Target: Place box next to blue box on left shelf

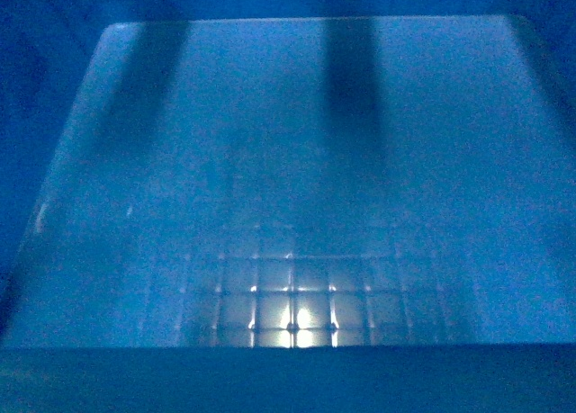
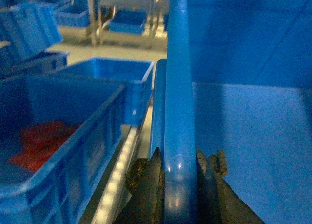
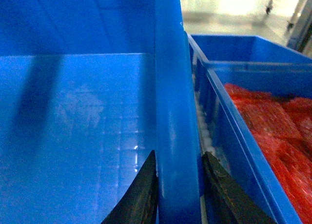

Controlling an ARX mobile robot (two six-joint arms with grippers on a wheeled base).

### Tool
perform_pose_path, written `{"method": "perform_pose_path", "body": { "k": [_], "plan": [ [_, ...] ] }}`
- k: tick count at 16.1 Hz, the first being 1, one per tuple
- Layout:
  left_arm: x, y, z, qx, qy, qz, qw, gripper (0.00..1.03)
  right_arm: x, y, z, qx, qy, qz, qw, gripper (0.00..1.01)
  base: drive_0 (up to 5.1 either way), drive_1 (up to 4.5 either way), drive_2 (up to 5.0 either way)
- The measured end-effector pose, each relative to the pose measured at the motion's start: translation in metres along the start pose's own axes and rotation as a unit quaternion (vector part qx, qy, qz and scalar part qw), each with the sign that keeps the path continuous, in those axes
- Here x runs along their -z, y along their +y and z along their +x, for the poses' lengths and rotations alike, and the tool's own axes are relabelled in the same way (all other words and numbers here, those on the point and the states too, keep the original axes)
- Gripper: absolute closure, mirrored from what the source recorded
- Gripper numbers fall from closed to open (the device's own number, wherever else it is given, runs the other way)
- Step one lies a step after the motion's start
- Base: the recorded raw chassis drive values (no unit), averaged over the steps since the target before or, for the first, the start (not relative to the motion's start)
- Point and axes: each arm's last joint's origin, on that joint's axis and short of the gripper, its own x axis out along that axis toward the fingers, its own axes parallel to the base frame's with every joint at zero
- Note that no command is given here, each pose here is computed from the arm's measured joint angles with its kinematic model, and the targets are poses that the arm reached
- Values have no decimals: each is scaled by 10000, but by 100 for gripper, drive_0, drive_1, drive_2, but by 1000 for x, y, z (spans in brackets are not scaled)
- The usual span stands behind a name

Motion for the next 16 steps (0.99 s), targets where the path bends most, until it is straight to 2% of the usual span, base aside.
{"method": "perform_pose_path", "body": {
  "k": [2, 3, 4, 5, 6, 7, 10, 13, 16],
  "plan": [
    [-7, -4, 4, -348, 484, 227, 9980, 93, 4, 5, 6, 592, 365, -256, 9973, 82, 0, 0, 0],
    [-3, -5, 8, -333, 553, 237, 9976, 93, 8, 4, 12, 695, 476, -299, 9960, 82, 0, 0, 0],
    [0, -6, 14, -327, 564, 237, 9976, 93, 11, 3, 18, 693, 553, -301, 9956, 82, 0, 0, 0],
    [0, -8, 29, -298, 492, 257, 9980, 93, 13, -2, 34, 622, 684, -220, 9955, 82, 0, 0, 0],
    [3, -15, 62, -208, 546, 397, 9975, 93, 16, -9, 62, 554, 1020, -59, 9932, 82, 0, 0, 0],
    [15, -21, 82, -118, 980, 427, 9942, 93, 22, -14, 77, 627, 1216, -71, 9906, 82, 0, 0, 0],
    [37, -25, 95, -118, 1408, 445, 9890, 93, 31, -20, 89, 645, 1467, -88, 9870, 83, 0, 0, 0],
    [45, -22, 101, -173, 1557, 473, 9865, 93, 39, -19, 95, 558, 1658, -68, 9846, 83, 0, 0, 0],
    [52, -17, 109, -217, 1690, 512, 9841, 93, 44, -15, 98, 466, 1735, 19, 9837, 83, 0, 0, 0]
  ]
}}
